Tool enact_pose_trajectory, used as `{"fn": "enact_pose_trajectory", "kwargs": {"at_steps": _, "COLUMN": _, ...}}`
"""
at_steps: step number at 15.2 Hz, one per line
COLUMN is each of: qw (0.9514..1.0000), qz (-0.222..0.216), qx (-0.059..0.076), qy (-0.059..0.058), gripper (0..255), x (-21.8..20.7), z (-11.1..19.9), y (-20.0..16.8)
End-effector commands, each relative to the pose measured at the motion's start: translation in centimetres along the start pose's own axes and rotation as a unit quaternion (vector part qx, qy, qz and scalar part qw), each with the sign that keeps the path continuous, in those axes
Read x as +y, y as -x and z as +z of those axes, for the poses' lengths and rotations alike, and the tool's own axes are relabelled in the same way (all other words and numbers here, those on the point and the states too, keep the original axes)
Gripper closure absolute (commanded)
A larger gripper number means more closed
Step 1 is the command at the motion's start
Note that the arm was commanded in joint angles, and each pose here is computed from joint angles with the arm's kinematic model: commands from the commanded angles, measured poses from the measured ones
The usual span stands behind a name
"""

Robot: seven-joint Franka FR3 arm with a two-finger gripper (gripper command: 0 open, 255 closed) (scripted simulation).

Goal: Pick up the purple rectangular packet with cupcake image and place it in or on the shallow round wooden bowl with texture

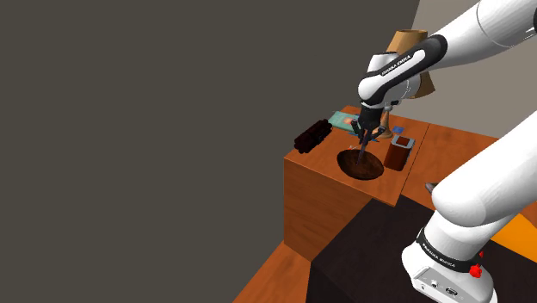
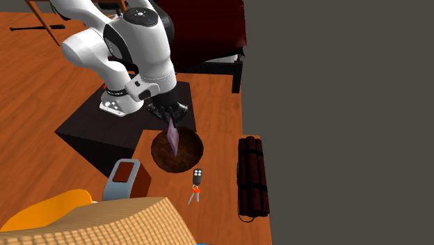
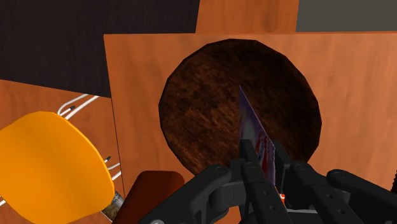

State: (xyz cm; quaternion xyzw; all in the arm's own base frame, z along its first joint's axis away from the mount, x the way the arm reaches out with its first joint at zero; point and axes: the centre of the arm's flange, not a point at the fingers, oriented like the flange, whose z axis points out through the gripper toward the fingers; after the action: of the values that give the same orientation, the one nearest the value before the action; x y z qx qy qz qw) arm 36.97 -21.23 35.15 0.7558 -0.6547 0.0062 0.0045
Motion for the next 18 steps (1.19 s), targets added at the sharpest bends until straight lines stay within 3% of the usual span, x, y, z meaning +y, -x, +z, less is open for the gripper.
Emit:
{"fn": "enact_pose_trajectory", "kwargs": {"at_steps": 1, "qw": 1.0, "qz": 0.0, "qx": 0.0, "qy": 0.0, "gripper": 0, "x": 0.0, "z": 0.0, "y": 0.0}}
{"fn": "enact_pose_trajectory", "kwargs": {"at_steps": 6, "qw": 1.0, "qz": 0.0, "qx": 0.0, "qy": 0.0, "gripper": 0, "x": 0.0, "z": 0.0, "y": 0.0}}
{"fn": "enact_pose_trajectory", "kwargs": {"at_steps": 10, "qw": 1.0, "qz": 0.0, "qx": 0.0, "qy": 0.0, "gripper": 0, "x": 0.0, "z": -5.0, "y": 0.0}}
{"fn": "enact_pose_trajectory", "kwargs": {"at_steps": 18, "qw": 1.0, "qz": 0.0, "qx": 0.0, "qy": 0.0, "gripper": 0, "x": 0.0, "z": -5.0, "y": 0.0}}
